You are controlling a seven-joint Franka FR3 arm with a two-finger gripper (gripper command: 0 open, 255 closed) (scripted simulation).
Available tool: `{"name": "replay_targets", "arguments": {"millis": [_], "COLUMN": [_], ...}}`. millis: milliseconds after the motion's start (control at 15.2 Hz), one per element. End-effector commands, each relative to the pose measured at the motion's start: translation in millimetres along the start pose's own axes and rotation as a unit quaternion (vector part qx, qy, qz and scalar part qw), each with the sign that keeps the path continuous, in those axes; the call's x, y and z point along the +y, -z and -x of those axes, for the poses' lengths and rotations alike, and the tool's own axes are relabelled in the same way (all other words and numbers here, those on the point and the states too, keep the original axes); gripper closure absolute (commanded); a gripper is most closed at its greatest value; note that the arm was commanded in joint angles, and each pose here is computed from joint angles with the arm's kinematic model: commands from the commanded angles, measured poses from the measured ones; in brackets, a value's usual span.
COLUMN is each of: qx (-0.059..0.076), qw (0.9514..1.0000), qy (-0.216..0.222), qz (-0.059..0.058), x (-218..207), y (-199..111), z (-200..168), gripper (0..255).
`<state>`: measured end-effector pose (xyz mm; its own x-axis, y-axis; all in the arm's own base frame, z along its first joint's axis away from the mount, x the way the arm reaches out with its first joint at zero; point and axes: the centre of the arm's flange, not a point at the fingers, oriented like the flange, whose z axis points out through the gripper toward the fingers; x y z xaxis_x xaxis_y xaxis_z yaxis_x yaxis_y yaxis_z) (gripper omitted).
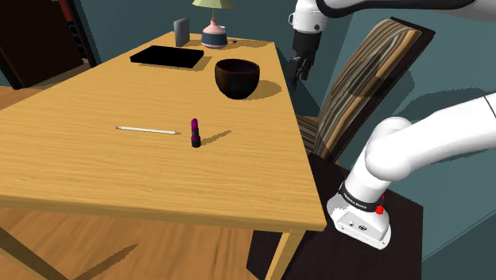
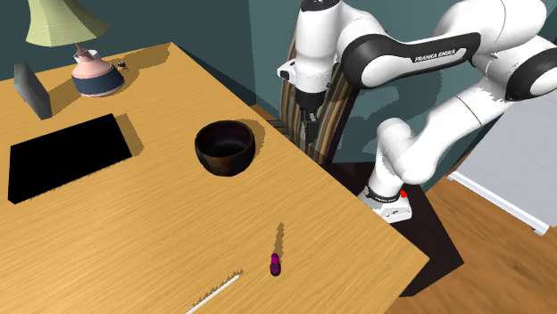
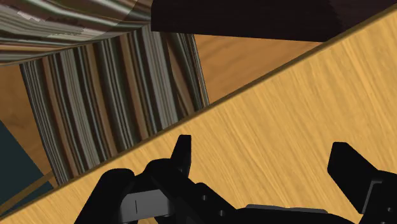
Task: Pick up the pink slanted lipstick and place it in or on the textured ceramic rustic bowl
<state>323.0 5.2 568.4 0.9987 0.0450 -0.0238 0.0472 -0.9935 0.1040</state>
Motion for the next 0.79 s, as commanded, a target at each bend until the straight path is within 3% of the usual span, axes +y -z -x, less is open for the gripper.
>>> {"name": "replay_targets", "arguments": {"millis": [0, 726], "qx": [0.0, 0.052], "qw": [1.0, 0.997], "qy": [0.0, 0.051], "qz": [0.0, -0.026], "x": [0, -125], "y": [0, -7], "z": [0, -40], "gripper": [0, 0]}}
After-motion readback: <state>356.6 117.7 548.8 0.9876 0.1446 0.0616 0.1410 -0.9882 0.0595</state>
